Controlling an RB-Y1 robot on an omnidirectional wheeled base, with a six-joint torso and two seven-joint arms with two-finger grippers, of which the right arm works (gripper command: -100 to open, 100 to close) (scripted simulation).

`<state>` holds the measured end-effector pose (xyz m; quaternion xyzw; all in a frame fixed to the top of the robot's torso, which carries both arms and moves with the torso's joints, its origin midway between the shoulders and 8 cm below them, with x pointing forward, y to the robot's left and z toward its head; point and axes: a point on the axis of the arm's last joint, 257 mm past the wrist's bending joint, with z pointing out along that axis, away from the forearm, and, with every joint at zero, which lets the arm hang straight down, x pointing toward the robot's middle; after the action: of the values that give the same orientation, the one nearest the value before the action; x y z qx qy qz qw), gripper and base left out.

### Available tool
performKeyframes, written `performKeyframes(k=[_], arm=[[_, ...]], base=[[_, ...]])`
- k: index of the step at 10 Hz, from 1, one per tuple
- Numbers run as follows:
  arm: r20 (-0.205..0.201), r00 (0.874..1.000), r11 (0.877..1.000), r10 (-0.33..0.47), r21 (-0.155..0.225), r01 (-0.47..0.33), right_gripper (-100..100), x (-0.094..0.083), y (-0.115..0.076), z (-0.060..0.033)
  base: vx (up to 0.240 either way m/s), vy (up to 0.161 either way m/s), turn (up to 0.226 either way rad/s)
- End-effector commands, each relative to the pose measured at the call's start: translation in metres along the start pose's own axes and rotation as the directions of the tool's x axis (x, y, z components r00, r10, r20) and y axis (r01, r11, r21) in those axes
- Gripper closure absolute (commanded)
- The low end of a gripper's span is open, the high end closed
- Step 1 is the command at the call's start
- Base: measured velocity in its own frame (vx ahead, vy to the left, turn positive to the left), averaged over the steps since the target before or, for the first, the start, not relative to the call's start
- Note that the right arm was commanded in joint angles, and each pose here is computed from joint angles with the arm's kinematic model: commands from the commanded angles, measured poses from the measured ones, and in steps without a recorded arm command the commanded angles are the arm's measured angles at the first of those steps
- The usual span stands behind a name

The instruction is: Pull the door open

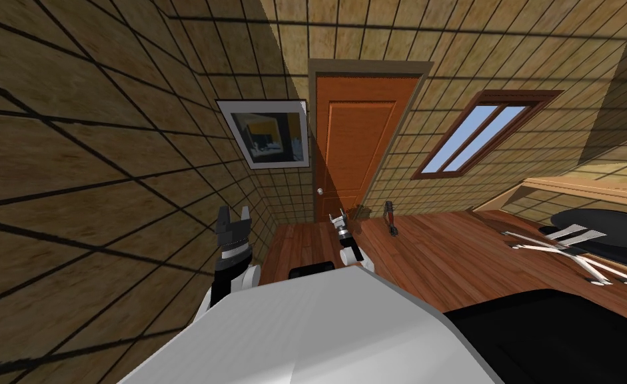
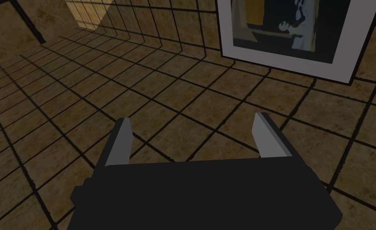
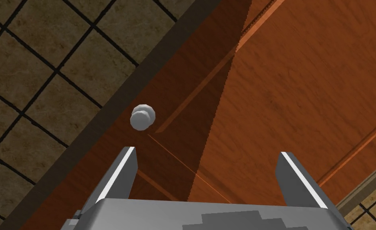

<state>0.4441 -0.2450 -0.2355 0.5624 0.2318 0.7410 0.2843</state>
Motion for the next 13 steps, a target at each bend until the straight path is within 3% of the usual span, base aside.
performKeyframes(k=[1,7,13], arm=[[0.012,0.999,0.999,0.051,0.008,-0.051,-100,-0.009,-0.004,-0.0005],[0.068,0.974,0.976,0.216,0.025,-0.218,-100,-0.042,-0.022,-0.0078],[0.127,0.926,0.933,0.355,0.018,-0.36,-100,-0.075,-0.033,-0.0166]], base=[[0.1,0.035,0.012],[0.101,0.025,0.014],[0.096,0.028,0.014]])
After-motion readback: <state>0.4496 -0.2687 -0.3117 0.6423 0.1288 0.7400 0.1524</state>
